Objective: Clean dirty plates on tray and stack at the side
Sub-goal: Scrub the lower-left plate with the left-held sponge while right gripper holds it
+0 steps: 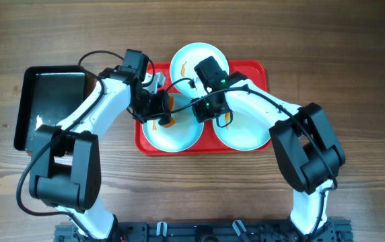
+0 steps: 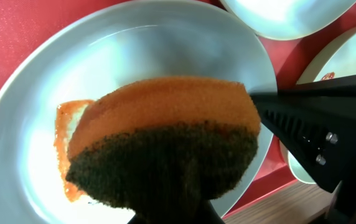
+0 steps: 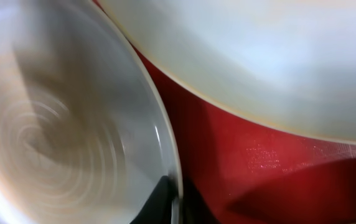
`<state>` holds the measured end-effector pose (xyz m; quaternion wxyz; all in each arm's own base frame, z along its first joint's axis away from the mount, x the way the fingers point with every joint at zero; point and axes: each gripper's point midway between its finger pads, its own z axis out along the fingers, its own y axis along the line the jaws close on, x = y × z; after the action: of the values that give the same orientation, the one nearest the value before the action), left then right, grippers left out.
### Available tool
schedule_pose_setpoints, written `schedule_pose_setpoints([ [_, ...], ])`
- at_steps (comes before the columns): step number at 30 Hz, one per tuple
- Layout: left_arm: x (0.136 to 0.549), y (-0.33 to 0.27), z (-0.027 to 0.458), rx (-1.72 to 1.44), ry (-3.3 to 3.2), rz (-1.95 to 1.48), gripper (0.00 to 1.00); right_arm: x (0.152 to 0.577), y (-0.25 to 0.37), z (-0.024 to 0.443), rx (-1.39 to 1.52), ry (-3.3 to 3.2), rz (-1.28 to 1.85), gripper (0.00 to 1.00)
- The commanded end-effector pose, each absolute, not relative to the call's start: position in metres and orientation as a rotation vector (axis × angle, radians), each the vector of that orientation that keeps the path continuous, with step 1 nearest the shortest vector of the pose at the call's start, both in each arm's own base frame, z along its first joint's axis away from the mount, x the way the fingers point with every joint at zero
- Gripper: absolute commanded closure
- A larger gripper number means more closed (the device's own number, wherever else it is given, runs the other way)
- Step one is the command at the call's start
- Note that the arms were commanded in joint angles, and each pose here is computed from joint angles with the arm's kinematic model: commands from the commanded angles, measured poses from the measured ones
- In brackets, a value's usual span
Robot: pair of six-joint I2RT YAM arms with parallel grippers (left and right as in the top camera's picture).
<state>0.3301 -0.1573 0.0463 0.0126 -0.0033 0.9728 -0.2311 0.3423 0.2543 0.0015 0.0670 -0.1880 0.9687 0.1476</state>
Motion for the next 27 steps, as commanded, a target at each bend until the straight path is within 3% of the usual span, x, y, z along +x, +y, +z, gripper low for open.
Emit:
schedule_pose_setpoints([
  [1,0.323,-0.169,0.036,0.020,3.062,-0.729,0.96,0.335,0.245,-0.020,-0.536,2.983,0.379,0.96],
  [4,0.315,-0.179,0.023,-0.050,3.121,-0.722,0.89,0.335,0.244,-0.020,-0.523,2.985,0.368,0.96],
  [5,0.313,-0.182,0.021,-0.039,3.129,-0.721,0.75,0.335,0.244,-0.020,-0.523,2.985,0.368,0.96],
  [6,0.311,-0.183,0.019,-0.029,3.136,-0.707,0.34,0.335,0.244,-0.020,-0.523,2.986,0.367,0.96],
  [10,0.315,-0.167,0.022,-0.061,3.141,-0.595,0.22,0.335,0.244,-0.021,-0.524,2.986,0.366,0.96],
  [13,0.326,-0.160,0.056,-0.088,3.088,-0.610,0.23,0.335,0.244,-0.021,-0.524,2.985,0.367,0.96],
  [17,0.338,-0.160,0.079,-0.063,2.986,-0.606,0.44,0.335,0.244,-0.021,-0.524,2.986,0.367,0.95],
  [19,0.334,-0.164,0.075,-0.044,2.999,-0.604,0.34,0.335,0.244,-0.021,-0.524,2.985,0.367,0.95],
  [23,0.326,-0.167,0.046,-0.146,3.001,-0.552,0.65,0.335,0.244,-0.021,-0.524,2.987,0.367,0.96],
  [27,0.324,-0.162,0.032,-0.213,2.997,-0.540,0.61,0.335,0.244,-0.021,-0.519,2.987,0.368,0.95],
])
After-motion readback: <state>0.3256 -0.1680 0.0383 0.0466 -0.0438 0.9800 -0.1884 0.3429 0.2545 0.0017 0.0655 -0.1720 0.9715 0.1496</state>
